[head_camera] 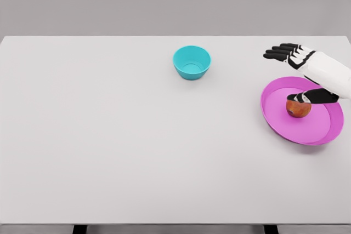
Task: Put the apple from the pink plate into the blue bowl with your right arm
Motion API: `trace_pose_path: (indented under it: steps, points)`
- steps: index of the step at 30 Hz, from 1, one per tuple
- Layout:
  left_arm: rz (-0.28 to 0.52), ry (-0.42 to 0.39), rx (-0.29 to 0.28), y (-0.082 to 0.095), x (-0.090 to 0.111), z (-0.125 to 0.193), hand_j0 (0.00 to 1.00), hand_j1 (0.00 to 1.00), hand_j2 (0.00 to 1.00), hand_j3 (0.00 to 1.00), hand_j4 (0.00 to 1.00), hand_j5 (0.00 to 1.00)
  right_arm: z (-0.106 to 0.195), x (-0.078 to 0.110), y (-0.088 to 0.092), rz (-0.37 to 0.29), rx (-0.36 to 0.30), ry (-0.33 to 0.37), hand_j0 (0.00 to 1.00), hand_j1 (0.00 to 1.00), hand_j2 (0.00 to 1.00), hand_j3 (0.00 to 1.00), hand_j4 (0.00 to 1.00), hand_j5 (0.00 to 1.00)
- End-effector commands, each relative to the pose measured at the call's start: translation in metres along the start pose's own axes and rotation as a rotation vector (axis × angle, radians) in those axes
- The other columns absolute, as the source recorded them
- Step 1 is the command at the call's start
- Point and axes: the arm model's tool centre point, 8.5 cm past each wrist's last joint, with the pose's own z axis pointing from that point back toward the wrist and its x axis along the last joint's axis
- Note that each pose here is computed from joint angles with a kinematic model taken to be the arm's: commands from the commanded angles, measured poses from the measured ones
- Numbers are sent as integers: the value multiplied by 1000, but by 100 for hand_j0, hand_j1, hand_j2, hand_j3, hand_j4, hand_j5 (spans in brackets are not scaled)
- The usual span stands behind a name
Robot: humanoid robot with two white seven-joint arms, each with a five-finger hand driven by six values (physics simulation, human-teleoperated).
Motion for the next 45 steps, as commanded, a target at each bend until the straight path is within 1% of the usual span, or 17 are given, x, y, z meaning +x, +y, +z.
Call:
trace_pose_path:
  steps: [1, 3, 5, 7, 9, 10, 11, 12, 15, 17, 18, 20, 23, 27, 32, 36, 45]
  points:
    - [0, 0, 0, 0, 0, 0, 100, 100, 100, 100, 100, 100, 1, -1, 0, -7, -4, 4, 100, 100, 100, 100, 100, 100]
    - [0, 0, 0, 0, 0, 0, 100, 100, 100, 100, 100, 100, 2, -3, -2, -7, -10, 10, 100, 100, 100, 100, 100, 100]
    - [1, 0, 0, 0, 0, 0, 100, 100, 100, 100, 100, 100, 11, -19, 1, -15, -5, 65, 100, 100, 100, 100, 100, 100]
    - [1, 0, 0, 0, 0, 0, 100, 100, 100, 100, 100, 100, 16, -26, 1, -9, 5, 89, 100, 100, 100, 100, 100, 100]
    - [1, 0, 0, 0, 0, 0, 100, 100, 100, 100, 100, 100, 21, -35, 7, -1, 182, 119, 100, 100, 100, 100, 100, 100]
    - [0, 0, 0, 0, 0, 0, 100, 100, 100, 100, 100, 100, 26, -36, 8, 8, 317, 128, 100, 100, 100, 100, 100, 100]
    - [0, 0, 0, 0, 0, 0, 100, 100, 100, 100, 100, 100, 29, -37, 7, 15, 407, 135, 100, 100, 100, 100, 100, 100]
    - [0, 0, 0, 0, 0, 0, 100, 100, 100, 100, 100, 100, 33, -38, 0, 27, 426, 147, 100, 100, 100, 100, 100, 100]
    - [1, 0, 0, 0, 0, 0, 100, 100, 100, 100, 100, 100, 30, -40, -18, 61, 386, 154, 100, 100, 100, 100, 100, 100]
    - [0, 0, 0, 0, 0, 0, 100, 100, 100, 100, 100, 100, 28, -50, -23, 60, 389, 256, 100, 100, 100, 100, 100, 100]
    - [0, 0, 0, 0, 0, 0, 100, 100, 100, 100, 100, 100, 25, -54, -26, 84, 394, 293, 100, 100, 100, 100, 100, 100]
    - [0, 0, 0, 0, 0, 0, 100, 100, 100, 100, 100, 100, 27, -60, -21, 81, 406, 316, 100, 100, 100, 100, 100, 100]
    - [0, 0, 0, 0, 0, 0, 100, 100, 100, 100, 100, 100, 27, -79, -1, 69, 477, 363, 100, 100, 100, 100, 100, 100]
    - [1, 0, 0, 0, 0, 0, 100, 100, 100, 100, 100, 100, 11, -83, 24, 39, 547, 339, 100, 100, 100, 100, 100, 100]
    - [1, 0, 0, 0, 0, 0, 100, 100, 100, 100, 100, 100, 17, -93, 25, 31, 558, 372, 100, 100, 100, 100, 100, 100]
    - [0, 0, 0, 0, 0, 0, 100, 100, 100, 100, 100, 100, 15, -97, 39, 14, 594, 377, 100, 100, 100, 100, 100, 100]
    - [0, 0, 0, 0, 0, 0, 100, 100, 100, 100, 100, 100, 8, -95, 46, 8, 604, 360, 100, 100, 100, 100, 100, 100]
